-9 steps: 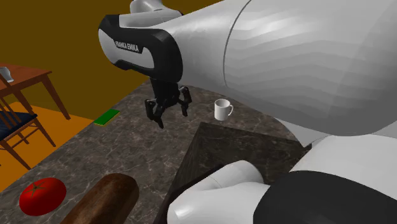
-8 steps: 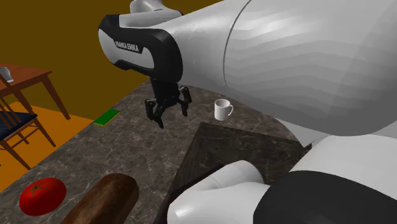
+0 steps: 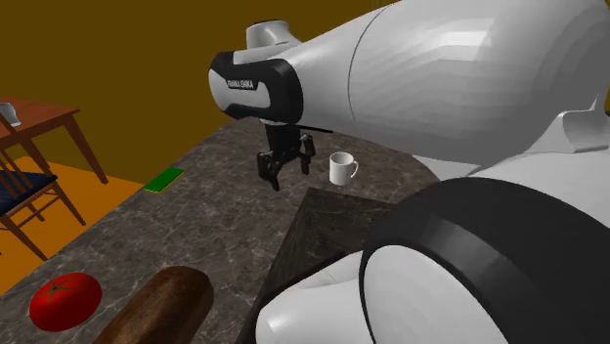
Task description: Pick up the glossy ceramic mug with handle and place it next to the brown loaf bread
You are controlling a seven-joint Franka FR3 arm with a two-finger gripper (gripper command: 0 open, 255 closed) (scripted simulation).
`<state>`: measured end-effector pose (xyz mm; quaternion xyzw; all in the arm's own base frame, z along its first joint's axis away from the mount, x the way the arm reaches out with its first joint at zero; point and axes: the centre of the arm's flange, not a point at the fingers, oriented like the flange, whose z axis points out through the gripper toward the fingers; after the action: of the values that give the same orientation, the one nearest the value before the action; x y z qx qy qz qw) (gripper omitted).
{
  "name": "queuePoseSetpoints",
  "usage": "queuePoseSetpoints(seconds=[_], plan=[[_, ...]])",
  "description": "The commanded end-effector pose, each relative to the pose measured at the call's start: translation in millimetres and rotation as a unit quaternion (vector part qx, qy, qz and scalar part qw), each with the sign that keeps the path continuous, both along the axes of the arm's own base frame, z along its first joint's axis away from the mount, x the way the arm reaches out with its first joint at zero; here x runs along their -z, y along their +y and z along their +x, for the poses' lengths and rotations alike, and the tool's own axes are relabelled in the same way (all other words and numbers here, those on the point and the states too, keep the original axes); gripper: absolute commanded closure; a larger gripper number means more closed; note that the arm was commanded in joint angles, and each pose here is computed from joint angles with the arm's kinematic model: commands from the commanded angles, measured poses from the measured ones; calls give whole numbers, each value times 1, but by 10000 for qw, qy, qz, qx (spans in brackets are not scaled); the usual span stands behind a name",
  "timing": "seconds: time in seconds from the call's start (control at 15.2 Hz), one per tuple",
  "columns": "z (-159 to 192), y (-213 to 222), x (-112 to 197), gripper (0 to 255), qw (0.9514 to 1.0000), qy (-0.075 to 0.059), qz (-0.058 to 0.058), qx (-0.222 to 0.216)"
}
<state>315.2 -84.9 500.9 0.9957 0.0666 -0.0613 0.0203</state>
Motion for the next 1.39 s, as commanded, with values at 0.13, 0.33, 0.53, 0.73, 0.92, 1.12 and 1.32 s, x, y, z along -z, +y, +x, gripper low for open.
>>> queuePoseSetpoints(seconds=[0.13, 0.33, 0.53, 0.73, 0.92, 1.12, 1.32], plan=[[17, -45, 19, 0, 9998, -159, -6, -100], [29, -78, 34, 0, 9995, -271, -6, -169], [42, -111, 49, 0, 9990, -384, -7, -238], [56, -144, 63, 0, 9983, -496, -7, -307], [70, -176, 77, 0, 9974, -608, -7, -376], [85, -208, 90, 0, 9964, -720, -8, -445], [101, -240, 103, 0, 9952, -832, -8, -513]])
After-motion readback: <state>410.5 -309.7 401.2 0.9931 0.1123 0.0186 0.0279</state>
